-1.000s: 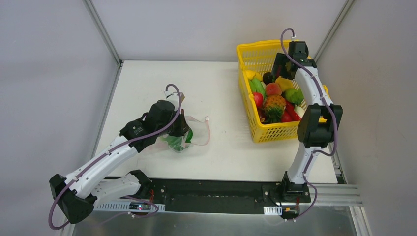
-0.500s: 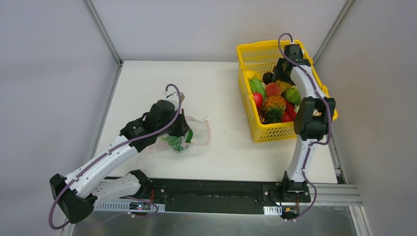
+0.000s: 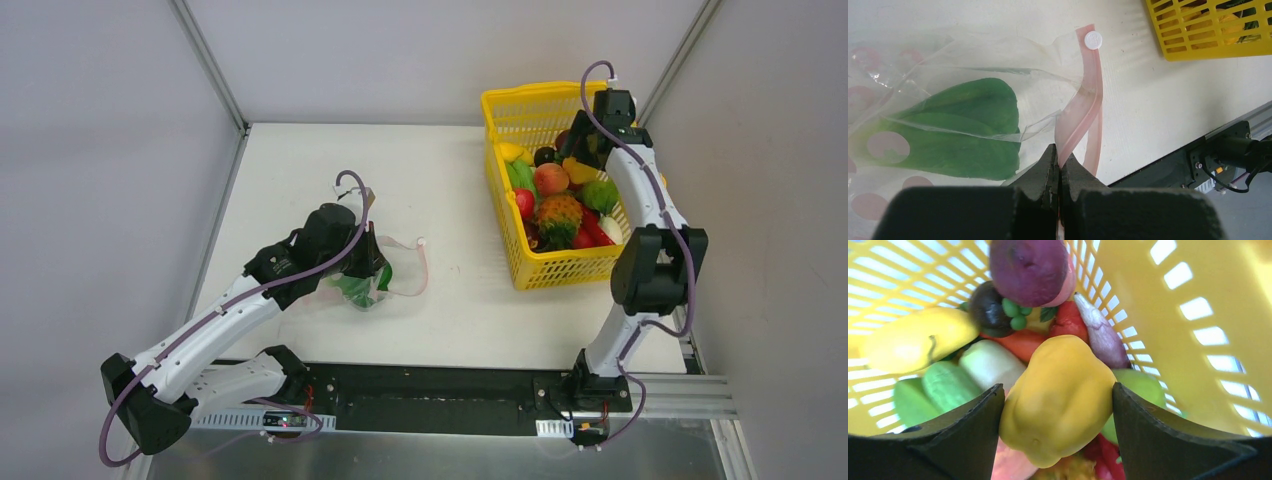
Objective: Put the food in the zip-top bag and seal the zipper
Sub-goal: Pick up the fake fruit from the bin, then place the fake fruit in the zipper food storage bag, then adjust the zipper food storage bag at the center of the board.
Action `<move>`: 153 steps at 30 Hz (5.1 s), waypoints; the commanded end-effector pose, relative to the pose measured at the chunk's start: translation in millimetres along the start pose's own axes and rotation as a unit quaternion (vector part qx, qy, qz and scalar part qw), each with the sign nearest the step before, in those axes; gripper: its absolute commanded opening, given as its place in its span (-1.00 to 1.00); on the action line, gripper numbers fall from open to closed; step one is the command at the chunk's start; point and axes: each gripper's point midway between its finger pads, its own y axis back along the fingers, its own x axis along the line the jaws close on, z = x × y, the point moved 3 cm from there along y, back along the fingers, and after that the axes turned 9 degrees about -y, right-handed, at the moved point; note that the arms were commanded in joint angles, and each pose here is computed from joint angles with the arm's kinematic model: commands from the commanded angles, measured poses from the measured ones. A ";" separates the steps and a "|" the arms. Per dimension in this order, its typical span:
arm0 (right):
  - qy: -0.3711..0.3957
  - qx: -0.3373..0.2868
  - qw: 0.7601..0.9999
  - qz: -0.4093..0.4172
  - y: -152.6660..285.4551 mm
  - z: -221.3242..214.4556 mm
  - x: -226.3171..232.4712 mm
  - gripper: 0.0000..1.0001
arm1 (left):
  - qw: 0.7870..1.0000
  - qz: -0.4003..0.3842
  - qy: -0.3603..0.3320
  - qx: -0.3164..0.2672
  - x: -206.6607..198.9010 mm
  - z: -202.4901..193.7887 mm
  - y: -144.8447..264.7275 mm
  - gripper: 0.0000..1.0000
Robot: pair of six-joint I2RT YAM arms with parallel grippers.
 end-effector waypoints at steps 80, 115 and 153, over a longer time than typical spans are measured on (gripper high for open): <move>0.184 -0.003 0.761 0.622 338.2 -242.2 187.8 0.97 | 0.979 -0.128 0.058 -0.146 -52.2 86.6 84.2 -1.00; 0.153 0.031 0.868 0.472 308.7 -223.5 173.0 -0.99 | 0.990 -0.034 0.039 -0.128 -19.4 68.7 75.8 -1.00; 0.126 0.020 0.770 0.625 358.1 -197.0 243.7 -0.88 | 0.995 -0.039 -0.082 -0.041 -22.2 72.7 95.0 -1.00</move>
